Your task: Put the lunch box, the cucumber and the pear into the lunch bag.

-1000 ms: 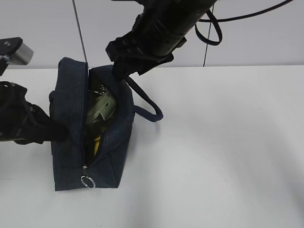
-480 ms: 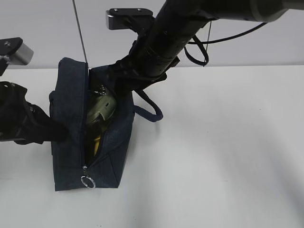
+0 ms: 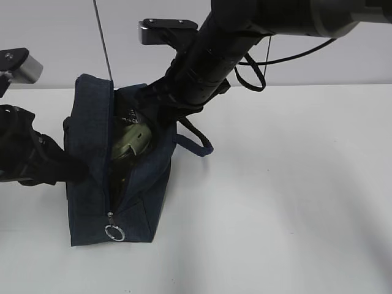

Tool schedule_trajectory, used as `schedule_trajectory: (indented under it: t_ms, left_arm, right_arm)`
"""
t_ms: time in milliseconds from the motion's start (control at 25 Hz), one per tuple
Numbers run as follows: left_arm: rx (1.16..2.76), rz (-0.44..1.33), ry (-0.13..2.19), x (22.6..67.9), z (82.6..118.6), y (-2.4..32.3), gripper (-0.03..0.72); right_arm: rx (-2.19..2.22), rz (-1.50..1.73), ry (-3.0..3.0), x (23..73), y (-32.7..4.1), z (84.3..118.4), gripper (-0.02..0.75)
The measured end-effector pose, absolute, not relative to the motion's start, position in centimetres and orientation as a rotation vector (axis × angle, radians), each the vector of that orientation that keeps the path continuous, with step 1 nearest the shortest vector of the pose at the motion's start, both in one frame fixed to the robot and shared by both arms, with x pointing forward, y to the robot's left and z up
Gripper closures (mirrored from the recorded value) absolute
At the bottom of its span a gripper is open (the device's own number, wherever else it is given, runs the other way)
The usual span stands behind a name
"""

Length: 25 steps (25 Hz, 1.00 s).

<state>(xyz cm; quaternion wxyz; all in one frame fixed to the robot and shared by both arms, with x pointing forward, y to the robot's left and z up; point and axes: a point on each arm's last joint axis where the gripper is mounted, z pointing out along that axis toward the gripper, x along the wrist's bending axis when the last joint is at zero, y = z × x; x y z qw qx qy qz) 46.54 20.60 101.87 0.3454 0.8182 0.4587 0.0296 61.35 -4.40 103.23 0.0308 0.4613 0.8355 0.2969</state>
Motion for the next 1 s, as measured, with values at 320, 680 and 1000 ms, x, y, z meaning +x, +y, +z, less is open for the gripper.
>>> schedule_trajectory:
  t_ms: [320,680,1000]
  left_arm:
    - [2.101,0.055,1.232,46.8,101.6,20.5,0.687]
    - [2.071,0.037,1.261,48.0,101.3,20.0,0.687]
    - [2.091,-0.011,1.265,50.4,102.3,19.2,0.687]
  right_arm:
    - [1.521,0.86,2.538,62.0,-7.0,104.1,0.732]
    - [1.532,0.788,2.511,61.0,-9.2,104.7,0.733]
    - [1.536,0.741,2.469,59.8,-10.7,104.9,0.733]
